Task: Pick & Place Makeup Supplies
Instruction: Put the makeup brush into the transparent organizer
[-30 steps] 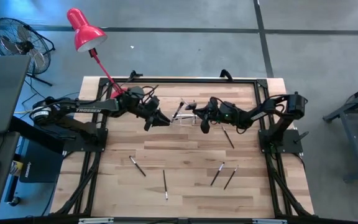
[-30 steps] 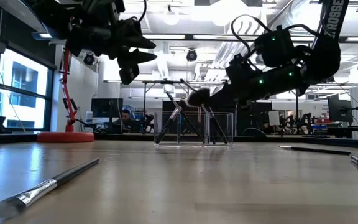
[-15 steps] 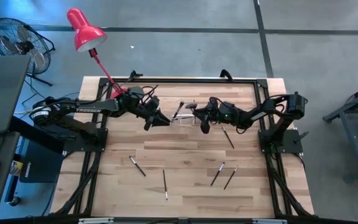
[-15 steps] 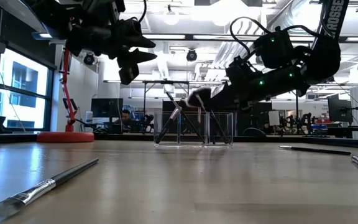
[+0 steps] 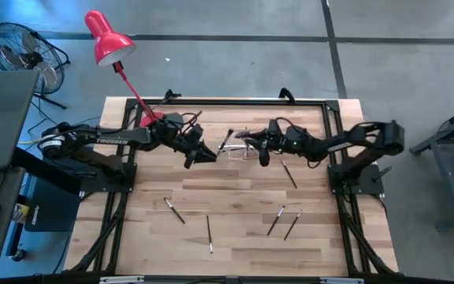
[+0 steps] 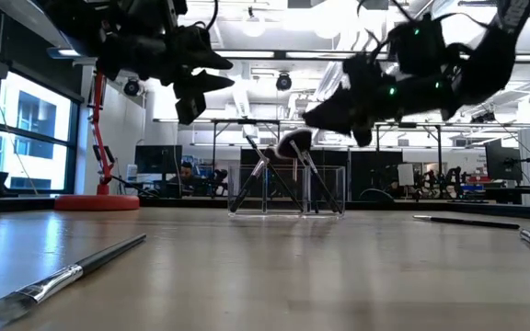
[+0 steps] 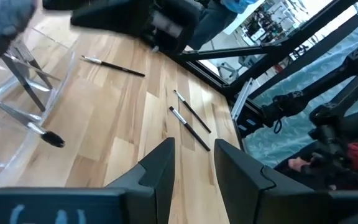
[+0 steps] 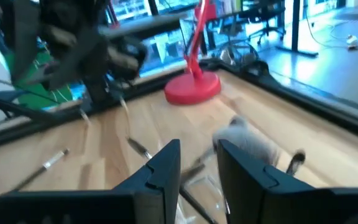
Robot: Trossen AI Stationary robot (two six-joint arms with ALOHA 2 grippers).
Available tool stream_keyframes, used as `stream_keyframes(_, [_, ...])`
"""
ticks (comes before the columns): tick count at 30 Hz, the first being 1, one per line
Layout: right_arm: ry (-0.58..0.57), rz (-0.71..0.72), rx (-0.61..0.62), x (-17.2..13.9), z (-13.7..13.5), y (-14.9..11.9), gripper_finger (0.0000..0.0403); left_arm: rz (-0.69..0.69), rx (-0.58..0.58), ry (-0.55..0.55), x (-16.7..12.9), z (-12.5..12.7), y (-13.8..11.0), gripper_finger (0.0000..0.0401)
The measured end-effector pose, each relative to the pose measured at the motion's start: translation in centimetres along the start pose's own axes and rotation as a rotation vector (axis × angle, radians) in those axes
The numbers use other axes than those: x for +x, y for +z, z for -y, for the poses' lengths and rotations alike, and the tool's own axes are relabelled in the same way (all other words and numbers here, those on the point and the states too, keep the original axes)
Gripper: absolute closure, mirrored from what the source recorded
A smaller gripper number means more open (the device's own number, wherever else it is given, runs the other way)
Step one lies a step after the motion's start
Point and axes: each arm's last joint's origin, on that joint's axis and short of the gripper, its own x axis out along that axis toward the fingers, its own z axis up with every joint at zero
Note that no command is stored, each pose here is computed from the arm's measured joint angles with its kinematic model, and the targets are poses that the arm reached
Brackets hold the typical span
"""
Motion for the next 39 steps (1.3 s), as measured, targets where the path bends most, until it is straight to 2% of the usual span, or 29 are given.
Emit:
stream_keyframes(6, [0.025, -0.040, 0.005, -1.6, -1.2, 1.7, 0.0314, -0.012, -0.009, 0.068, 0.9, 0.9, -1.0, 0.0291])
stream_keyframes(10, [0.023, -0.140, 0.002, -2.5, -2.5, 1.3, 0.0334, -0.041, -0.046, 0.144, 1.4, 1.4, -2.0, 0.0291])
stream_keyframes(16, [0.035, -0.290, 0.021, -3.5, -4.6, -0.2, 0.0379, -0.185, -0.069, 0.327, 2.2, 4.0, -2.3, 0.0291])
stream_keyframes(21, [0.086, -0.368, 0.012, -4.0, -6.2, -1.2, 0.0399, -0.330, -0.092, 0.545, 2.1, 7.2, -1.7, 0.0291])
stream_keyframes(24, [0.103, -0.389, -0.001, -4.3, -7.1, -1.6, 0.0394, -0.384, -0.231, 0.718, 1.0, 8.8, -1.6, 0.0291])
stream_keyframes(31, [0.119, -0.403, -0.030, -4.8, -8.3, -2.1, 0.0399, -0.322, -0.683, 0.966, -0.5, 11.2, -3.1, 0.0291])
stream_keyframes(35, [0.147, -0.412, -0.038, -5.0, -8.9, -2.3, 0.0397, -0.343, -0.815, 1.132, -1.5, 12.4, -5.1, 0.0291])
stream_keyframes(39, [0.178, -0.421, -0.047, -5.3, -9.6, -2.5, 0.0401, -0.285, -0.961, 1.276, -1.0, 12.6, -7.4, 0.0291])
